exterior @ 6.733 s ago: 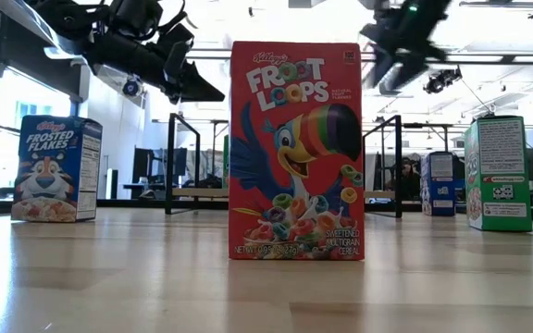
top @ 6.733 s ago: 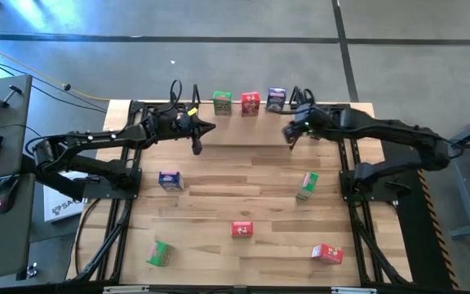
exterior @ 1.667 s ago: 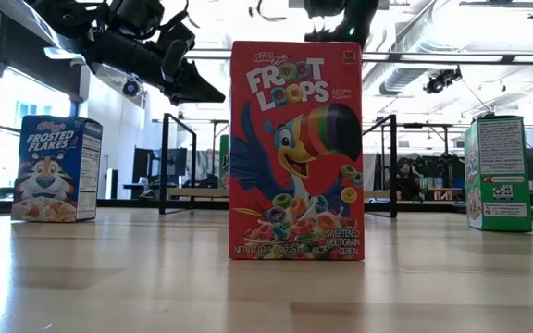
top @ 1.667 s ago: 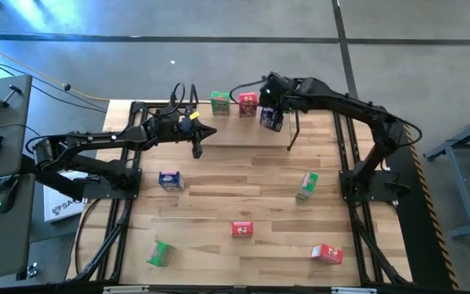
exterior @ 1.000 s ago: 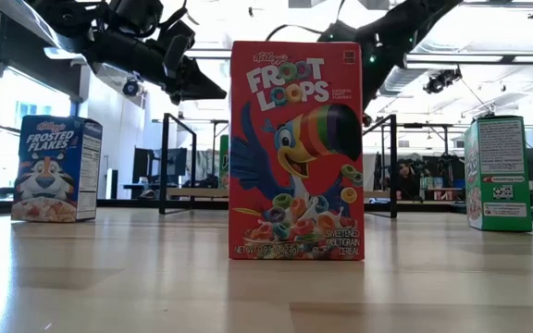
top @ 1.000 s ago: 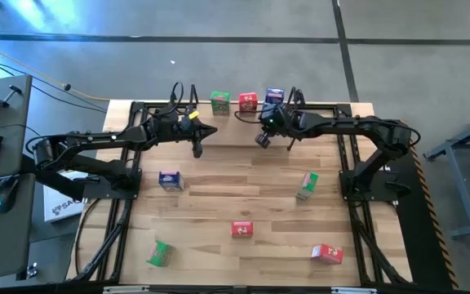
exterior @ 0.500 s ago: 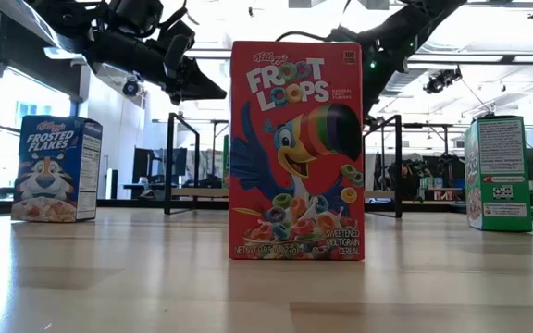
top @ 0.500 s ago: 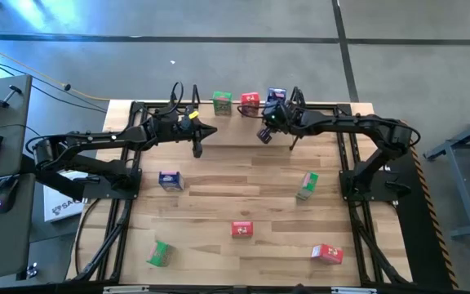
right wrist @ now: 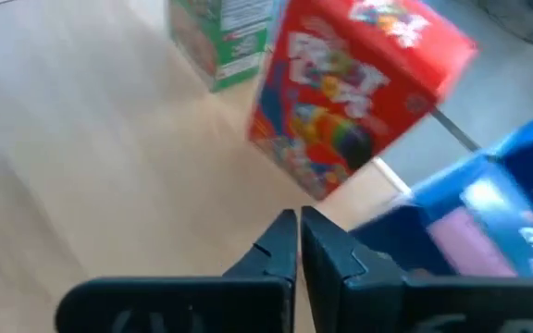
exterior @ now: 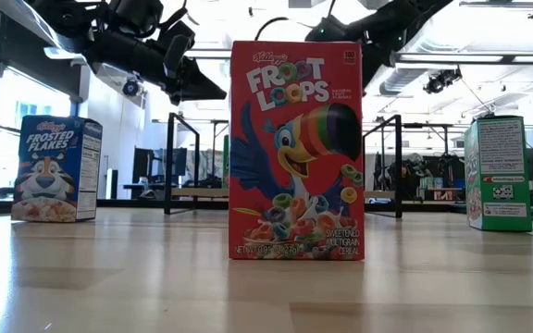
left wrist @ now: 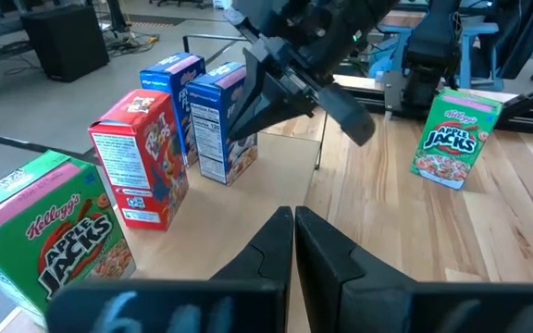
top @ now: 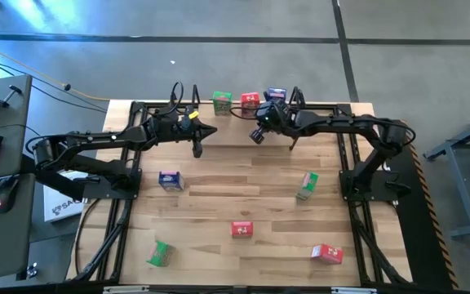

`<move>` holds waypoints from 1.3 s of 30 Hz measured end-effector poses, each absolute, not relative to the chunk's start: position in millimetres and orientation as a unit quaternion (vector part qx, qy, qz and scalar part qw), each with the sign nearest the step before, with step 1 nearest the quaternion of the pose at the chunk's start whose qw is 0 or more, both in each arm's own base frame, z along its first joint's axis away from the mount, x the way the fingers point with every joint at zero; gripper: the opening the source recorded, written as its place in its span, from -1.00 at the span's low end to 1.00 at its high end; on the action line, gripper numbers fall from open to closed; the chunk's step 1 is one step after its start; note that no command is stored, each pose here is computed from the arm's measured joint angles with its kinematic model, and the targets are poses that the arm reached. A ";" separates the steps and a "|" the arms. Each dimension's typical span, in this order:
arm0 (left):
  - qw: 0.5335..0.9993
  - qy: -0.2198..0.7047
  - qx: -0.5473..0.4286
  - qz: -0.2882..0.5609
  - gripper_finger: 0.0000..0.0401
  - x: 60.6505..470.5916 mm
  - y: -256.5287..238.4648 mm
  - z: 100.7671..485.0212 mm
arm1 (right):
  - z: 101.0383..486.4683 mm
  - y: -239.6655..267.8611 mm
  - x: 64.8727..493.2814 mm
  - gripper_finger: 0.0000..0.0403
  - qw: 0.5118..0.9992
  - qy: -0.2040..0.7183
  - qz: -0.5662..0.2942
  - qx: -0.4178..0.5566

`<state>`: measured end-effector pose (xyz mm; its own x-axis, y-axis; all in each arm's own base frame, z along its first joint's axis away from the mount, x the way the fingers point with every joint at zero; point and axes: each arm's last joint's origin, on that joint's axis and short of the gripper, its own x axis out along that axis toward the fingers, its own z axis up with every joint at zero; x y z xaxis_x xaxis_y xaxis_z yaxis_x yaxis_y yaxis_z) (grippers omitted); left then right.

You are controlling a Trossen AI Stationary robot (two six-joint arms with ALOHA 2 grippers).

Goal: Stack cereal on shelf
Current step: Put the top blue cereal box on the shelf aligned with the other blue cereal box

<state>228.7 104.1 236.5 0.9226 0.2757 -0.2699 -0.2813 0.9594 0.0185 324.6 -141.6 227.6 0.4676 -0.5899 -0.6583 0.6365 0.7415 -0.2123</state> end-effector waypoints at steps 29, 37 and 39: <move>0.979 0.147 -0.016 0.143 -0.96 228.1 103.9 234.3 | 228.7 -151.6 298.2 -0.99 0.813 0.447 -0.369 0.047; 0.978 0.149 -0.017 0.142 -0.96 228.2 103.5 234.0 | 229.0 -161.3 294.1 -0.99 0.801 0.439 -0.404 0.049; 0.979 0.149 -0.017 0.141 -0.96 228.2 103.3 234.0 | 228.9 -163.0 292.9 -0.99 0.799 0.440 -0.408 0.049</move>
